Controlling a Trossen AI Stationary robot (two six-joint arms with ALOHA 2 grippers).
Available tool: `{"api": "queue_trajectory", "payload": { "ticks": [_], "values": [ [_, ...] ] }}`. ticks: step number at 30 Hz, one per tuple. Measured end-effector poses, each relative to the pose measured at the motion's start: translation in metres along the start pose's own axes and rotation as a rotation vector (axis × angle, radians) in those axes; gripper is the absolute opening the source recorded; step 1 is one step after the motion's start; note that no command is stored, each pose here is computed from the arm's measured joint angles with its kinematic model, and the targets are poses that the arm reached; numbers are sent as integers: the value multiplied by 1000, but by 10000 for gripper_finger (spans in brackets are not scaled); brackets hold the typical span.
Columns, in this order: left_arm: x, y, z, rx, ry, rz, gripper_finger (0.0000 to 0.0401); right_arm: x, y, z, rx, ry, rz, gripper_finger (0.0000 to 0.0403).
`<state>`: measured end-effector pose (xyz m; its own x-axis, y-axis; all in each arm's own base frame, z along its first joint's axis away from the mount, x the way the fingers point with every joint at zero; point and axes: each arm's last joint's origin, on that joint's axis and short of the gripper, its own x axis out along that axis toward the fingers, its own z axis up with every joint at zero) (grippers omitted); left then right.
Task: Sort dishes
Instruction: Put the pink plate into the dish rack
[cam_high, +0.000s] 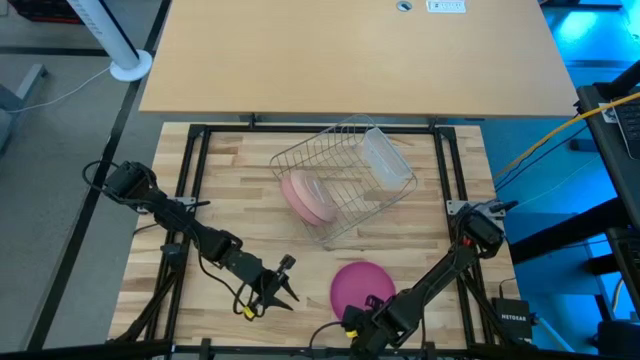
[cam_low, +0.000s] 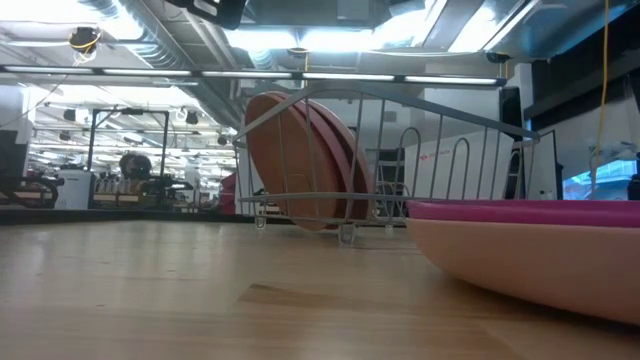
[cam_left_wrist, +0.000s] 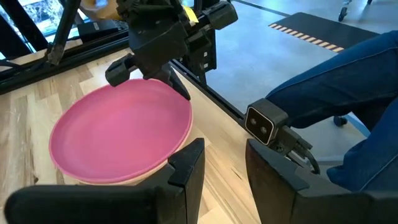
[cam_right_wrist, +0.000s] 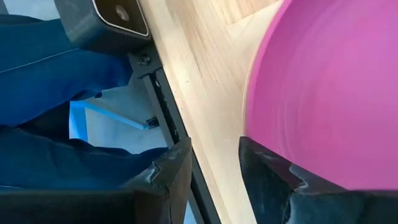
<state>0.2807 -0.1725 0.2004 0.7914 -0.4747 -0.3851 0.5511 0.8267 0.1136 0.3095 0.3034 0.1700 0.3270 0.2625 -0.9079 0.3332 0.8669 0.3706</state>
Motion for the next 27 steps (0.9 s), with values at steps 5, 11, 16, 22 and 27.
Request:
{"api": "queue_trajectory", "payload": {
  "ticks": [5,11,16,22,27],
  "values": [
    [0,0,0,0,1,0,109,2,0,0,0,1,-4,138],
    [0,0,0,-6,1,0,109,-1,4,2,0,-13,7,138],
    [0,0,0,-6,0,0,109,-5,4,3,-2,-20,-17,138],
    [0,0,0,-7,0,0,109,-5,-3,2,-4,-58,-114,138],
    [0,0,0,-7,0,0,109,-5,-3,2,-3,-61,-107,138]
  ]
}}
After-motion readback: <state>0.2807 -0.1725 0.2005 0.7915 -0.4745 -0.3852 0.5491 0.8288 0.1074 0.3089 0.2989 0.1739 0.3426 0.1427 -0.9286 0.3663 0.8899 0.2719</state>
